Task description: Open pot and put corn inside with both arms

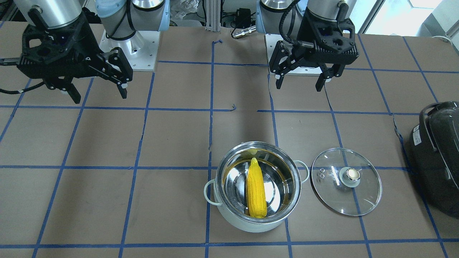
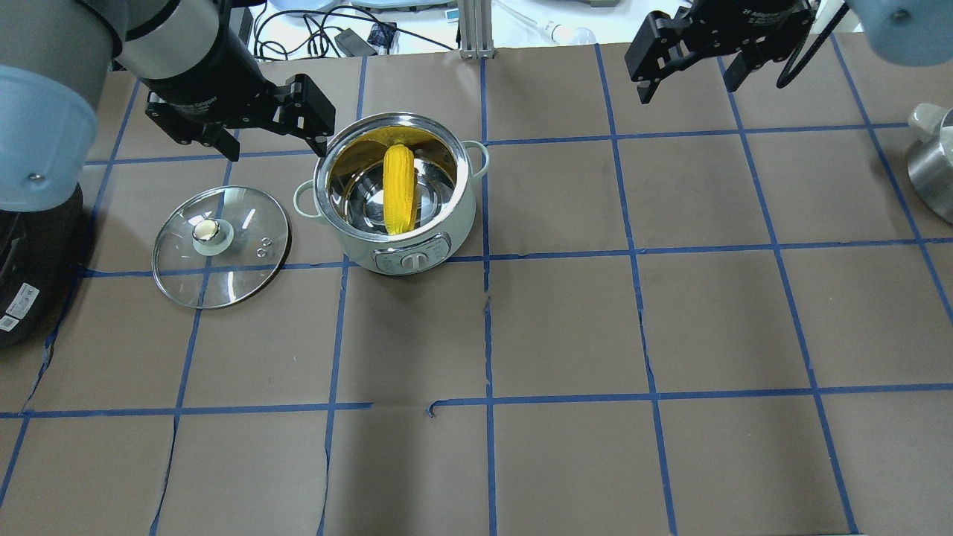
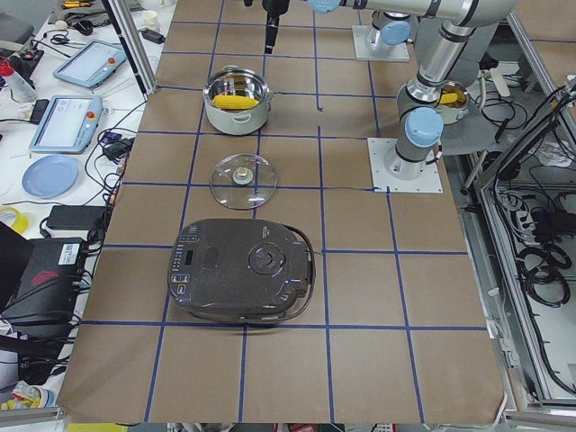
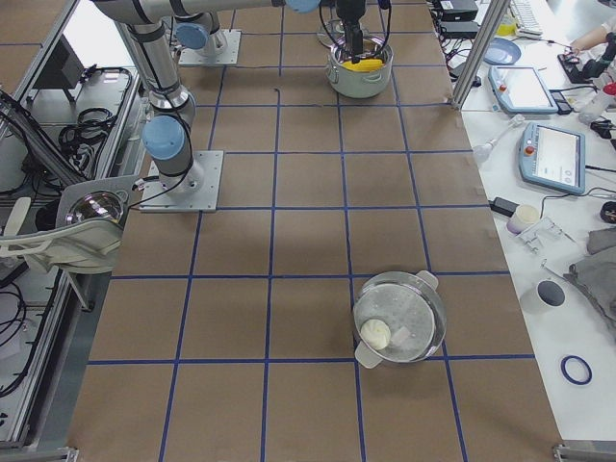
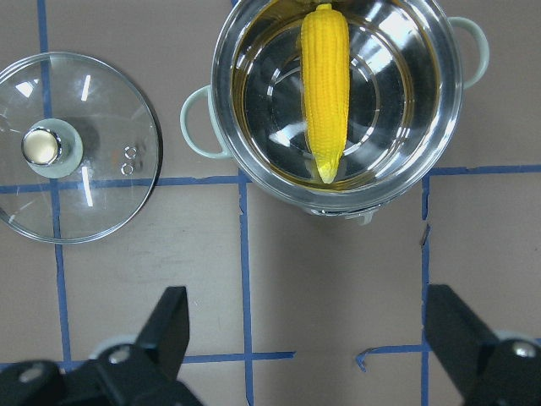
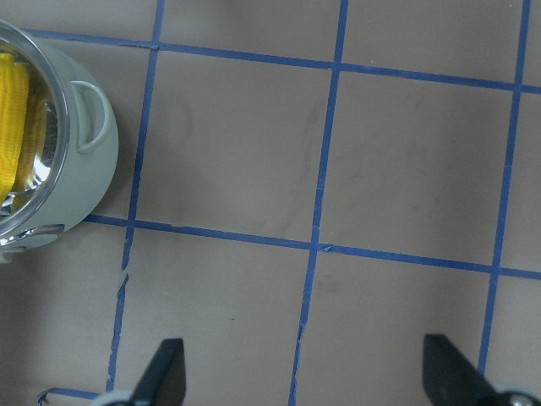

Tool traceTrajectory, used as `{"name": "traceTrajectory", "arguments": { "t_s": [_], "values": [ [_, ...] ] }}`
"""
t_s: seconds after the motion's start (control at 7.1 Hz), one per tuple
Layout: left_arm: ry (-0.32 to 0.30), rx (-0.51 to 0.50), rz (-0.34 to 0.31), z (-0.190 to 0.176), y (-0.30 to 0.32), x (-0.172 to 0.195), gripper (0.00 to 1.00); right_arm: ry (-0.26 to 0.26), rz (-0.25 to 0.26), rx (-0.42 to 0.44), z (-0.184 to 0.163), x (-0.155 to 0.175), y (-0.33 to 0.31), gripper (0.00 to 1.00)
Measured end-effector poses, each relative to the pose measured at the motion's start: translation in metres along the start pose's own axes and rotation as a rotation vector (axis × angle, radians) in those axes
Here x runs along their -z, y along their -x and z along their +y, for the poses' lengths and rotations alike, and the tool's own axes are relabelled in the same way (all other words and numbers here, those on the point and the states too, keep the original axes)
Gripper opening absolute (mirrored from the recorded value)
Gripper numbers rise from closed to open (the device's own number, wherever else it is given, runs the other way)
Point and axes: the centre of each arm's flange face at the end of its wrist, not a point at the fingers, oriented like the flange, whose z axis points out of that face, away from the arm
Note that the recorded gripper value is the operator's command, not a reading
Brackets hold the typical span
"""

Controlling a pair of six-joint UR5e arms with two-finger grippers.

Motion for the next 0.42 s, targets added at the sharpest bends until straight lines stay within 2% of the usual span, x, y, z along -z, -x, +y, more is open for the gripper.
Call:
{"name": "traceTrajectory", "arguments": {
  "t_s": [0.42],
  "values": [
    [0.003,0.000,0.000,0.0005,0.0001,-0.0002,1.00,0.014,0.007,0.008,0.0019,-0.0055,0.0081,1.00]
  ]
}}
